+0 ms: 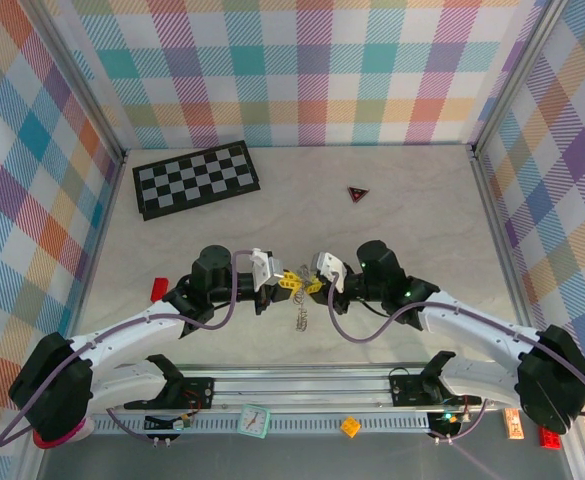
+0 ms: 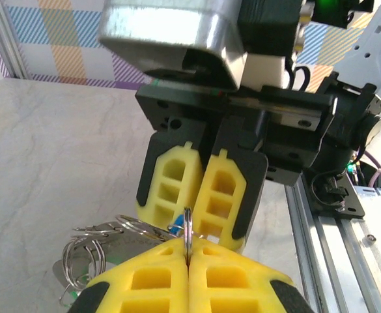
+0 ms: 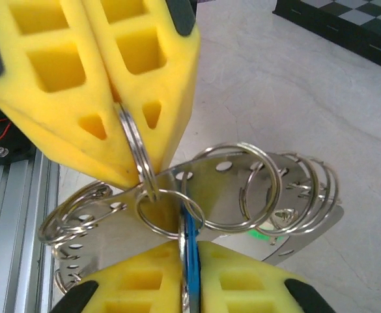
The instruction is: Put the keys on the keyring
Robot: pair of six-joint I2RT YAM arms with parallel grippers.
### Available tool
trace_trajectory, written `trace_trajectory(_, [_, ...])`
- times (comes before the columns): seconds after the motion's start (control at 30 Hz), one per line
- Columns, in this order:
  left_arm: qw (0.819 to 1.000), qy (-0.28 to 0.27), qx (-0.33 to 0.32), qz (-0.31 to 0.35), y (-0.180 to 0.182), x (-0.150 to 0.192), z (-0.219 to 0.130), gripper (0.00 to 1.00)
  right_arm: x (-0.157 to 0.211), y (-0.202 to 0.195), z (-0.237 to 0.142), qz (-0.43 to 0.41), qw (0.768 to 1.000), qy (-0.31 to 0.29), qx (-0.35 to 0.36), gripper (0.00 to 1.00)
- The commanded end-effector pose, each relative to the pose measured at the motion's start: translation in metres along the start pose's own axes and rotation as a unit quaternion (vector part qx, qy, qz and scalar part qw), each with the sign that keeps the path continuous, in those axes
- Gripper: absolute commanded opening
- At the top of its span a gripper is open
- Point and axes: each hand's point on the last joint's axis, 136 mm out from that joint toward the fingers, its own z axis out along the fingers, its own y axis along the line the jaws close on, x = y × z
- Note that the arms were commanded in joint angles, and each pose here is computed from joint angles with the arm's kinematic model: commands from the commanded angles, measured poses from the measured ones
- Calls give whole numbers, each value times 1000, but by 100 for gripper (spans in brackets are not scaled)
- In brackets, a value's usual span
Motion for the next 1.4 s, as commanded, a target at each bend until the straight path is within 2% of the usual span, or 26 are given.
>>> trace_trajectory(0.0, [1000,0,2,17,-2,-6,0,0,-4,4,-6,-11,1000,-1,3,7])
trace_trajectory(0.27, [1000,19,-4,25,-1,1,-1,0,-13,0,-15,-25,999,19,17,0])
trace_trajectory(0.57, [998,51,-17,33,3,11,-4,1,-26,0,-25,-40,999,23,19,0])
trace_trajectory(0.7, [998,43,-21,35,2,8,-6,22,-30,-1,-26,-40,999,25,21,0])
trace_trajectory(0.77, [998,34,-30,36,3,6,-8,28,-30,-1,-28,-41,998,29,24,0])
trace_trajectory(0.9, [997,11,-67,44,8,-4,-18,35,-28,-4,-29,-43,998,46,29,0])
trace_trajectory(1.0, [991,-6,-128,46,21,-9,-32,37,-27,-5,-27,-41,997,56,27,0])
trace_trajectory(1.13, [961,-23,-272,39,52,-12,-69,39,-36,-4,-17,-43,998,54,9,0])
trace_trajectory(1.23, [919,-22,-392,32,75,-9,-109,45,-48,-2,-4,-57,997,48,-8,0])
trace_trajectory(1.37, [847,-41,-530,18,94,-14,-168,48,-81,2,26,-80,996,14,-38,0])
